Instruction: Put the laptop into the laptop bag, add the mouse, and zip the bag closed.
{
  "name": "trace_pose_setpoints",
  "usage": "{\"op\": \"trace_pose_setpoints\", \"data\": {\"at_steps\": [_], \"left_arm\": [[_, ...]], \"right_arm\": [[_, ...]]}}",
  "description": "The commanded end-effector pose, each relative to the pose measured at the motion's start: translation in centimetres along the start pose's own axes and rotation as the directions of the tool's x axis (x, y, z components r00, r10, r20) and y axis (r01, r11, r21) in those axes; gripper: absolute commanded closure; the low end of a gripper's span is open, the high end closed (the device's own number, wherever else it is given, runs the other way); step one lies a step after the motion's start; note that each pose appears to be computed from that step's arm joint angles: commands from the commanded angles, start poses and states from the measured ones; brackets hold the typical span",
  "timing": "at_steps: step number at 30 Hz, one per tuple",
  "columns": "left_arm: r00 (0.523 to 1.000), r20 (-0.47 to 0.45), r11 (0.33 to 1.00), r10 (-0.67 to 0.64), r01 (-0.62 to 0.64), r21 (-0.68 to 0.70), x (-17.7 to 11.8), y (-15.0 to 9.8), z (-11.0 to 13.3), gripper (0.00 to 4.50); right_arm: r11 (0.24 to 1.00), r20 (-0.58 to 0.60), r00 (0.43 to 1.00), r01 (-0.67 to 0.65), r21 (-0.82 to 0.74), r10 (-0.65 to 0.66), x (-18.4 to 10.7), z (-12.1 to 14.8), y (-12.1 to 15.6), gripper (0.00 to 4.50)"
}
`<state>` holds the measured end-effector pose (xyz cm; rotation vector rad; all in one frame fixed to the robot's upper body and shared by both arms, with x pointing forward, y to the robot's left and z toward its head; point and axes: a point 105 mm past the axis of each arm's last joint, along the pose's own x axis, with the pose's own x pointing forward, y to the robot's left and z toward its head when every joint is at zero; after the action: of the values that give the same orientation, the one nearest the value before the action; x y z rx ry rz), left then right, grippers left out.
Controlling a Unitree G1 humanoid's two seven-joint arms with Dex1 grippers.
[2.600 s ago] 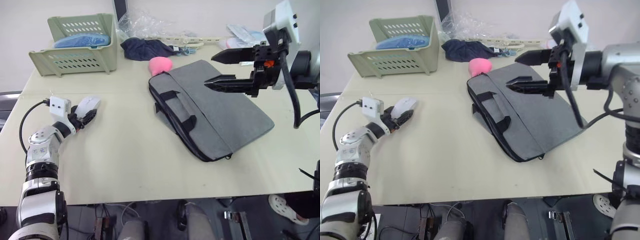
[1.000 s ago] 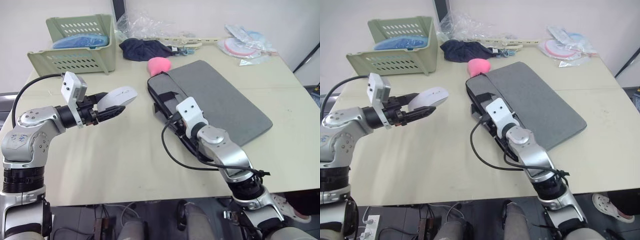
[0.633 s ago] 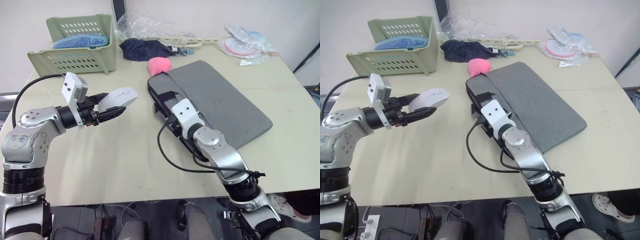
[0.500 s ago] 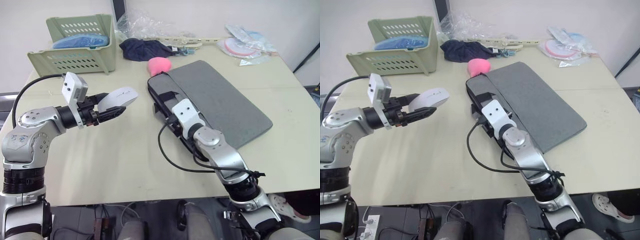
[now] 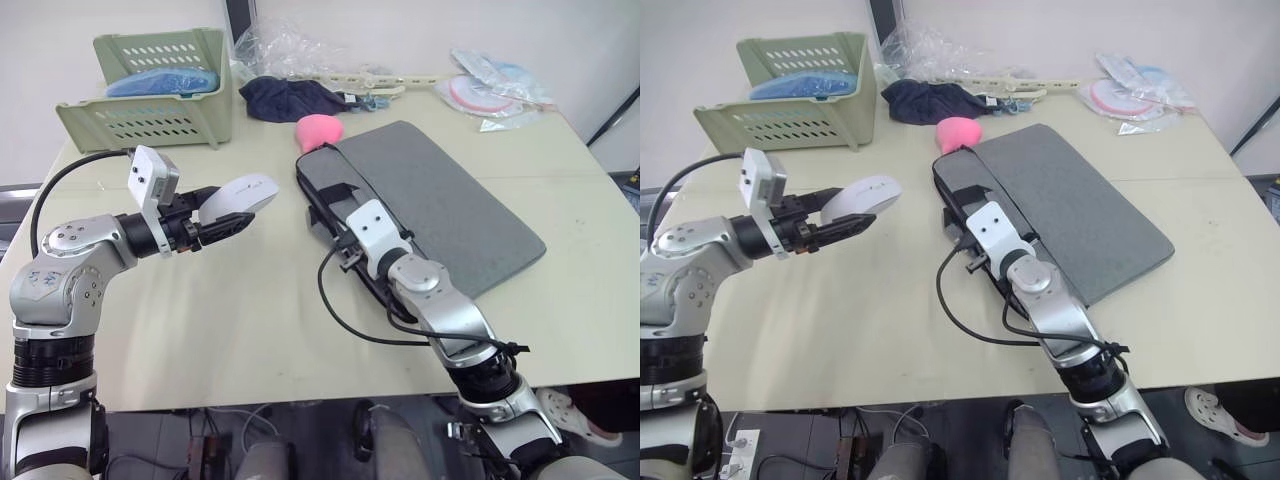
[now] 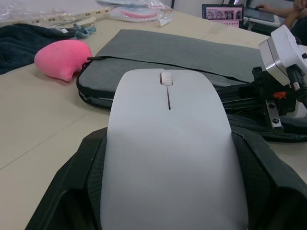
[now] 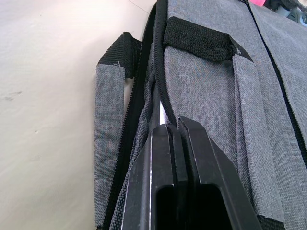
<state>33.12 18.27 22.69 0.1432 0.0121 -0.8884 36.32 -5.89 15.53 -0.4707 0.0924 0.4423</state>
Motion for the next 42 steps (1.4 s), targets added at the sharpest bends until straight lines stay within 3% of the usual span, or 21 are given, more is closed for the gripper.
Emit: {"op": "trace_pose_setpoints", "data": {"at_steps": [1, 8, 17, 23, 31, 36, 42], "left_arm": [[1.0, 0.022, 0.999, -0.012, 0.011, 0.039, 0.1, -0.5, 0.9, 1.67], [0.999, 0.016, 0.999, -0.042, 0.041, 0.032, 1.3, -1.2, 0.2, 1.67], [0.997, 0.024, 0.996, -0.077, 0.077, 0.035, 3.2, -1.6, -0.1, 1.67], [0.996, 0.021, 0.996, -0.087, 0.087, 0.033, 4.3, -1.6, -0.8, 1.67], [0.994, 0.003, 0.994, -0.113, 0.113, 0.0, 8.6, -2.7, -3.5, 1.67], [0.99, 0.033, 0.99, -0.139, 0.139, 0.001, 11.6, -3.5, -3.1, 1.67], [0.988, 0.033, 0.989, -0.151, 0.151, 0.012, 13.1, -3.6, -3.3, 1.67]], "right_arm": [[0.999, 0.038, 0.999, 0.027, 0.017, -0.028, -0.6, 1.3, -1.1, 4.45], [0.996, 0.127, 0.991, -0.039, 0.085, 0.028, -2.1, 7.0, -2.6, 4.45], [0.996, 0.169, 0.984, -0.074, 0.052, 0.064, -3.5, 11.1, -4.5, 4.45], [0.997, 0.188, 0.979, -0.079, 0.014, 0.075, -4.0, 12.3, -4.8, 4.45], [0.996, 0.191, 0.978, -0.085, 0.01, 0.081, -4.0, 12.4, -4.9, 4.45], [0.995, 0.198, 0.976, -0.094, 0.009, 0.091, -4.0, 12.5, -4.5, 4.45], [0.995, 0.205, 0.974, -0.099, 0.007, 0.095, -3.9, 12.6, -4.3, 4.45]]}}
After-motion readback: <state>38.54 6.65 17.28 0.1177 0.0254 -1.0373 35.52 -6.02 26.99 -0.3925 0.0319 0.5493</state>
